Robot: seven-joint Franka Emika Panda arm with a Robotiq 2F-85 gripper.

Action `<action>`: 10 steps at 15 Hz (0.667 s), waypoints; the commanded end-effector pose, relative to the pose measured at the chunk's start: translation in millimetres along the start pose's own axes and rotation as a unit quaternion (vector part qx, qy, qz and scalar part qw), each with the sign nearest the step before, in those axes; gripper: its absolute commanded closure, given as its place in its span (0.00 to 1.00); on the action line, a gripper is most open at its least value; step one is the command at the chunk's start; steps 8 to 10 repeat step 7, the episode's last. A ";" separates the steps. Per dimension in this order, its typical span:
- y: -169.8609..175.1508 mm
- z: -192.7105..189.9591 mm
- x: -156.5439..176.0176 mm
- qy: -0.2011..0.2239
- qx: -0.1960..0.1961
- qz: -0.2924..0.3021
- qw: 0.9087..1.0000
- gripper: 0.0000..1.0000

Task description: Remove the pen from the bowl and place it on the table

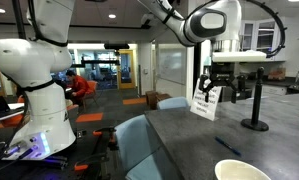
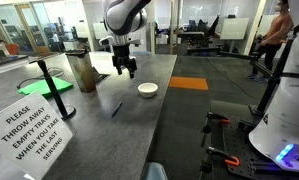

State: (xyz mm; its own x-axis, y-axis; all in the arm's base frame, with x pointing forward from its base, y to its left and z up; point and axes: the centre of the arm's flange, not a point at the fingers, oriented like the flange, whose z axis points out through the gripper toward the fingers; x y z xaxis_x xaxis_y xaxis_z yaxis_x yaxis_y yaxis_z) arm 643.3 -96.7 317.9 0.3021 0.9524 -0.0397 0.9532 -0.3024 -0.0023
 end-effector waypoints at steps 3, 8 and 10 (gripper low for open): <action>-19.6 -38.0 -29.4 0.066 -0.006 0.087 0.994 0.00; -27.8 -51.8 -44.6 0.052 -0.024 0.101 0.993 0.00; -27.8 -51.8 -44.6 0.052 -0.024 0.101 0.993 0.00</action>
